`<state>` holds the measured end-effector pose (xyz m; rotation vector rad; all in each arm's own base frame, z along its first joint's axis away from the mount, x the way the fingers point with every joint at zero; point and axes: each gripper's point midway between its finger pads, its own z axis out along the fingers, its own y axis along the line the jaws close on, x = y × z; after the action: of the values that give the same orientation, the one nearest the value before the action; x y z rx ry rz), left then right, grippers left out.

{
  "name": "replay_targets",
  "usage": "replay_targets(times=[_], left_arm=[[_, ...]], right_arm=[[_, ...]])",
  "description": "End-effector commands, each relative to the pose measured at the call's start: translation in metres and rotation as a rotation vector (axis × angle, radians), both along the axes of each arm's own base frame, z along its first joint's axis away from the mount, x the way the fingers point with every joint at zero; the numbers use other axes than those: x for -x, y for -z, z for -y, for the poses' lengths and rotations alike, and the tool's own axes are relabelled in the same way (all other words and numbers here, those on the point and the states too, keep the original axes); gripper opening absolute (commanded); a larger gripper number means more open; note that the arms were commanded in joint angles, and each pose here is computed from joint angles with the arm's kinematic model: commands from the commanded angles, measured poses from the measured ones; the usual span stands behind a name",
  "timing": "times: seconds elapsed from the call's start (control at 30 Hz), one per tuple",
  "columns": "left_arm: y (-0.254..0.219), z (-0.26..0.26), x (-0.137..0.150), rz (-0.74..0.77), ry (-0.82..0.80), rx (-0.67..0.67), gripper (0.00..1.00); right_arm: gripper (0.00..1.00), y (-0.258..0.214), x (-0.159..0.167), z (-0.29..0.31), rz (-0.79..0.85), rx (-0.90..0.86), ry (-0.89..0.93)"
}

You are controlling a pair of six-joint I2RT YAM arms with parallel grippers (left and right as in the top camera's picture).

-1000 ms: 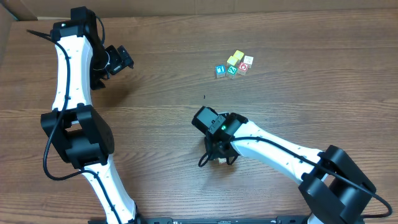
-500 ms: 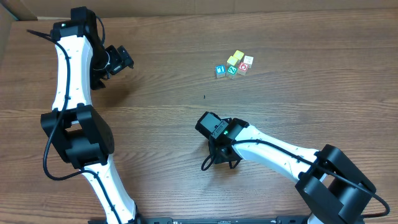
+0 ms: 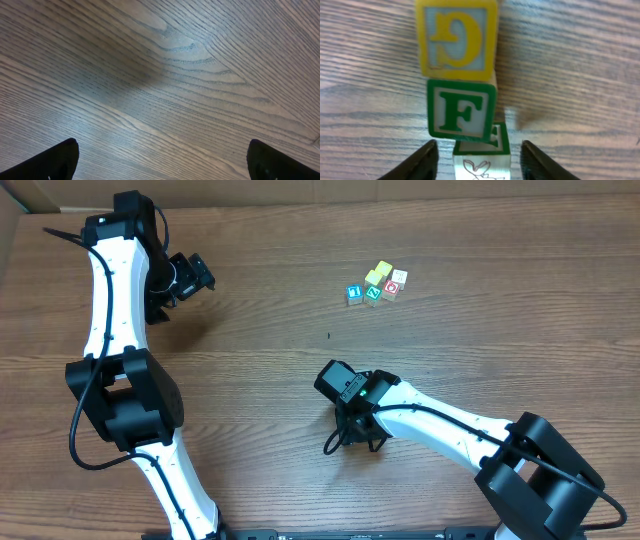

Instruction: Flip 4 blocks

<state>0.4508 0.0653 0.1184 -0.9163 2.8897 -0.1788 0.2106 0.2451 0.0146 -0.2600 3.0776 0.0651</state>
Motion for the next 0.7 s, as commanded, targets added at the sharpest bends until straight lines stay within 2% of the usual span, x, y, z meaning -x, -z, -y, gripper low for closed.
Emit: replay_targets(times=[0.0,0.33,0.67], left_arm=[[-0.0032,0.002,-0.0004,0.009,0.013,-0.006,1.0],[-0.0032,0.002,-0.0004,0.009,0.013,-0.006,1.0],[-0.0032,0.002,-0.0004,0.009,0.013,-0.006,1.0]], right_arm=[[0.45,-0.001,0.004,0.0028,-0.013,0.004,-0.004],[0.35,-0.0013,0.0044,-0.0008,-0.018,-0.013,-0.005],[0.34,-0.0016,0.0064,-0.0046,-0.032,-0.033,-0.007]])
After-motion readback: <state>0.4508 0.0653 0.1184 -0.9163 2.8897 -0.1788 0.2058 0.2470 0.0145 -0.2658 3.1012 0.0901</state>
